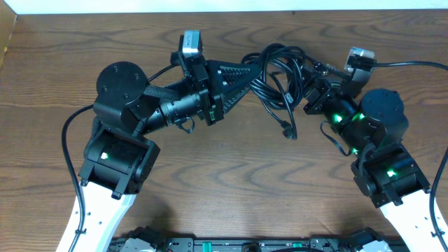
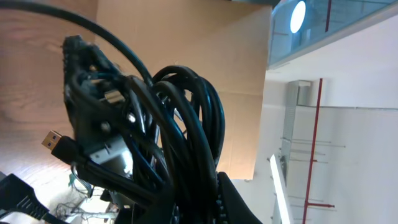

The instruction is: Untangle cables

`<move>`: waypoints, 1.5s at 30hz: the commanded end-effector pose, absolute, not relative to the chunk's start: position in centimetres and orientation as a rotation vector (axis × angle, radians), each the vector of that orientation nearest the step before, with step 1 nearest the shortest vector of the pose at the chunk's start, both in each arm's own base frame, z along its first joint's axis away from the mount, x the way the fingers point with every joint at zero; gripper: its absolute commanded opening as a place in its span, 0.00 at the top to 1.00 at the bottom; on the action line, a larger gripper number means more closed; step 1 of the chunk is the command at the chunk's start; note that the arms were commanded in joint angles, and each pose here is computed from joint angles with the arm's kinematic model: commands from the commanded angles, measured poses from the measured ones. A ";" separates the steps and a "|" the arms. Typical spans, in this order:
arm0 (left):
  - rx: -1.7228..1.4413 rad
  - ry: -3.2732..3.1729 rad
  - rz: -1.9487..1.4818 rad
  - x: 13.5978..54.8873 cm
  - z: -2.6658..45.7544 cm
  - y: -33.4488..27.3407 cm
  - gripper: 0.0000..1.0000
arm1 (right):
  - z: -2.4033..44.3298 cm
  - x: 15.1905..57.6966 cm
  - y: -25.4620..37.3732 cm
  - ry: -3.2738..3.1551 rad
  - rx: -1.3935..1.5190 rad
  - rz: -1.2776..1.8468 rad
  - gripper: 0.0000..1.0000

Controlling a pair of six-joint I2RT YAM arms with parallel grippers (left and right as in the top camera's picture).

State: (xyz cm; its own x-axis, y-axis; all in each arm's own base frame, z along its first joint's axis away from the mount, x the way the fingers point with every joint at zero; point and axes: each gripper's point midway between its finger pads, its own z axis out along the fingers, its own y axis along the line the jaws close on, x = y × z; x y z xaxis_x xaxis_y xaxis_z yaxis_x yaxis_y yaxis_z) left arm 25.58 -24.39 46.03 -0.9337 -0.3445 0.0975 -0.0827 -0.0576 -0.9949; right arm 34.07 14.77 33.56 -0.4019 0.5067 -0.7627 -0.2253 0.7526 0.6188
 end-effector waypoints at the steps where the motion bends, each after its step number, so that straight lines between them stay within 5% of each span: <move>1: -0.395 2.009 -2.151 24.1 47.6 -24.4 0.93 | 32.9 34.4 13.4 1.832 0.261 0.733 0.01; 17: -0.310 1.860 -2.207 24.4 50.8 -23.0 0.93 | 36.0 30.8 18.9 1.776 -0.116 1.042 0.01; 45: -0.339 1.701 -2.243 25.5 53.8 -20.3 0.93 | 44.2 30.2 18.2 1.433 -0.165 1.168 0.01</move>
State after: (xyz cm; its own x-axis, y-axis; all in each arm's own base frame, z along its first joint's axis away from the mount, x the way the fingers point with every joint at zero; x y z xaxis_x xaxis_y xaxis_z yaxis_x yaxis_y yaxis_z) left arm 26.13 -20.53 52.59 -0.9265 -0.3749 0.0328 0.0638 -0.2424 -0.9681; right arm 30.97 18.34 42.71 -0.2913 0.4974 -0.8172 -0.6611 0.5127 0.5478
